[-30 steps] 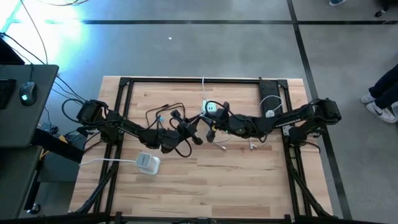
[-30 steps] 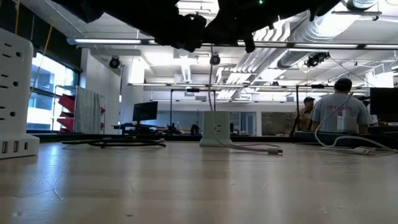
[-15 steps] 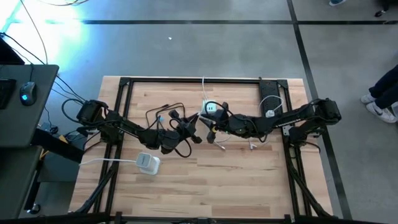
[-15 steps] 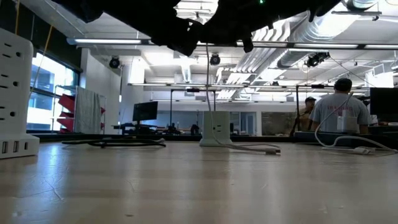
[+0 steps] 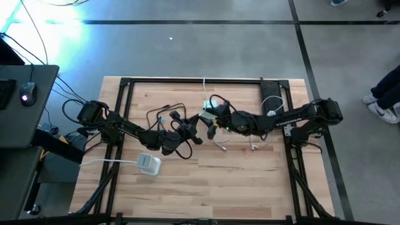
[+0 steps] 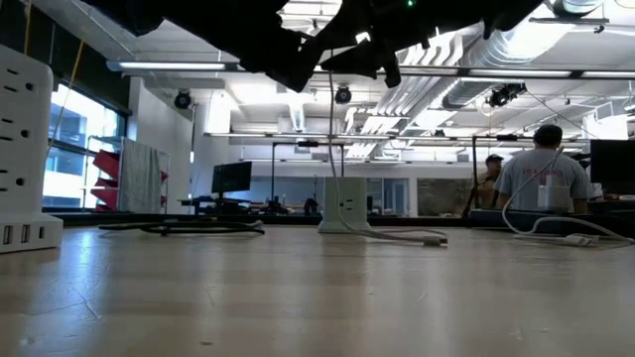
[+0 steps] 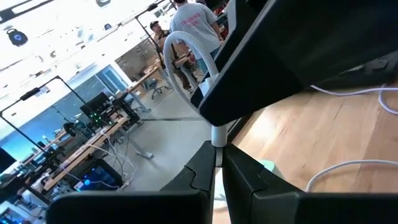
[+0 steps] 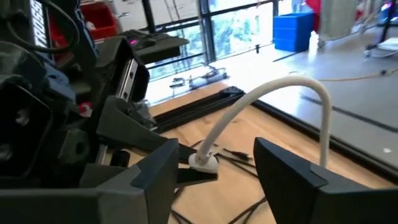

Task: Insert USB
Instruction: Insert the white charger cable into the light green outlet extension

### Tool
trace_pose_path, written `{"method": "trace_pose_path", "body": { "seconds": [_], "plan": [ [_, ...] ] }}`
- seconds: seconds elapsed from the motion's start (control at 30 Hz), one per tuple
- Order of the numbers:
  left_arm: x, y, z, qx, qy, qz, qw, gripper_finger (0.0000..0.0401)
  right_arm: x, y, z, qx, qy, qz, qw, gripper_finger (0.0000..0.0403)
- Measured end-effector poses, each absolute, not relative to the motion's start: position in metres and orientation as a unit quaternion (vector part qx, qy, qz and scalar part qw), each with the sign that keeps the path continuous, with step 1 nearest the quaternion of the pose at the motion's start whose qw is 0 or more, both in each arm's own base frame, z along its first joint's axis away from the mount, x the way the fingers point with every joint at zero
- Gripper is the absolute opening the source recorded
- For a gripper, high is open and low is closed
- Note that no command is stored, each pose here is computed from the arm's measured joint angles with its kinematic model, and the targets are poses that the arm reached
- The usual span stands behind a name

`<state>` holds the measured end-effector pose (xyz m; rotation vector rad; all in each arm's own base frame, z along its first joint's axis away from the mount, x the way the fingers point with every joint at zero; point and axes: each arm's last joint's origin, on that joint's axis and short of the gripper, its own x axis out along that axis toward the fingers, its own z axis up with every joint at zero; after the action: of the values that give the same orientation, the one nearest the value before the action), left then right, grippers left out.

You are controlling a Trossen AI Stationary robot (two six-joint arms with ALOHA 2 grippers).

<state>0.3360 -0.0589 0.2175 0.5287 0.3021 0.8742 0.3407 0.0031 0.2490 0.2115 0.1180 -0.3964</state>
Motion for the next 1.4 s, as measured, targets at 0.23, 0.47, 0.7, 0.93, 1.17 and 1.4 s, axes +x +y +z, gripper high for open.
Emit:
{"method": "trace_pose_path", "body": {
  "seconds": [0.23, 0.47, 0.7, 0.93, 1.17, 1.4],
  "plan": [
    [0.336, -0.059, 0.217, 0.252, 0.144, 0.417, 0.861, 0.0000, 0.343, 0.000, 0.244, 0.096, 0.072, -0.193, 0.974, 0.0153],
    [0.336, -0.059, 0.217, 0.252, 0.143, 0.414, 0.863, 0.0000, 0.343, 0.000, 0.245, 0.092, 0.069, -0.182, 0.977, 0.0149],
    [0.337, -0.059, 0.216, 0.253, 0.143, 0.410, 0.864, 0.0000, 0.348, 0.000, 0.238, 0.093, 0.067, -0.182, 0.977, 0.0146],
    [0.336, -0.059, 0.217, 0.253, 0.144, 0.413, 0.863, 0.0000, 0.349, 0.000, 0.239, 0.085, 0.059, -0.186, 0.977, 0.0103],
    [0.336, -0.059, 0.216, 0.254, 0.146, 0.416, 0.861, 0.0000, 0.348, 0.000, 0.239, 0.082, 0.059, -0.194, 0.976, 0.0037],
    [0.336, -0.059, 0.216, 0.254, 0.148, 0.421, 0.858, 0.0000, 0.348, 0.000, 0.239, 0.082, 0.059, -0.198, 0.975, 0.0026]
  ]
}}
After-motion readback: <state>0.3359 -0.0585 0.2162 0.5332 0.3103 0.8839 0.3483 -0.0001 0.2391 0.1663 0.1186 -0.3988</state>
